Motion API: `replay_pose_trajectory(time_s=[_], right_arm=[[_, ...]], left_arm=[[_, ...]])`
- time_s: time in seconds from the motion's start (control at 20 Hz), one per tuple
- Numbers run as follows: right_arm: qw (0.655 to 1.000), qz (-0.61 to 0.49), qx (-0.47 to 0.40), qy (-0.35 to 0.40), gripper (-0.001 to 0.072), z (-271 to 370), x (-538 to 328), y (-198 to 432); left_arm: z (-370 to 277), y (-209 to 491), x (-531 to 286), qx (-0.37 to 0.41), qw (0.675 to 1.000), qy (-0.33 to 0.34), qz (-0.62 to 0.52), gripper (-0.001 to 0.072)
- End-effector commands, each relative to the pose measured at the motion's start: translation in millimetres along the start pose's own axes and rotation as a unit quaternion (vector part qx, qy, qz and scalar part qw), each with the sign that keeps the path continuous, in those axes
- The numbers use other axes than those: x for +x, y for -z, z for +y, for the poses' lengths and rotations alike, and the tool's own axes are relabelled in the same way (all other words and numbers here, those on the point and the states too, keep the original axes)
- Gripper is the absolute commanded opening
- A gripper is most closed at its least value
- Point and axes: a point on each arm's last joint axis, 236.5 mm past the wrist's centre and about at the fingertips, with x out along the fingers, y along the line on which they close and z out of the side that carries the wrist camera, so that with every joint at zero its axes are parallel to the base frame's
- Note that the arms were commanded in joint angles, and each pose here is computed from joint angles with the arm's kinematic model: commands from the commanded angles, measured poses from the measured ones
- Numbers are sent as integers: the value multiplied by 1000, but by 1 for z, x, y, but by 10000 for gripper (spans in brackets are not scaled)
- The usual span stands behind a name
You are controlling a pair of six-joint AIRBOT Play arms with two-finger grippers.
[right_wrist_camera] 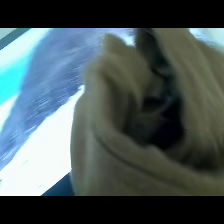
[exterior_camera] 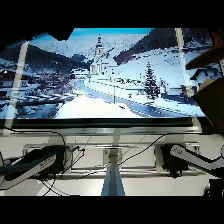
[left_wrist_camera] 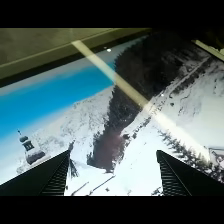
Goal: Fold the clothes and pants, and hang the long-sleeved shirts on hangers.
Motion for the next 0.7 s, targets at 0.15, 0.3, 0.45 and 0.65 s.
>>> replay_pose_trajectory(time_s=[0.15,0.3,0.45,0.65], right_arm=[[968,18,157,196,12,-174,-39,18],[949,83,197,233,13,-213,-34,66],[928,160,220,255,12,-228,-26,120],[924,171,219,264,96,-233,-26,129]], left_arm=[[-2,-5,-6,4,1000,-1,-6,592],[-2,-5,-6,4,1000,-1,-6,592],[-2,-5,-6,4,1000,-1,-6,592],[-2,-5,-6,4,1000,-1,-6,592]])
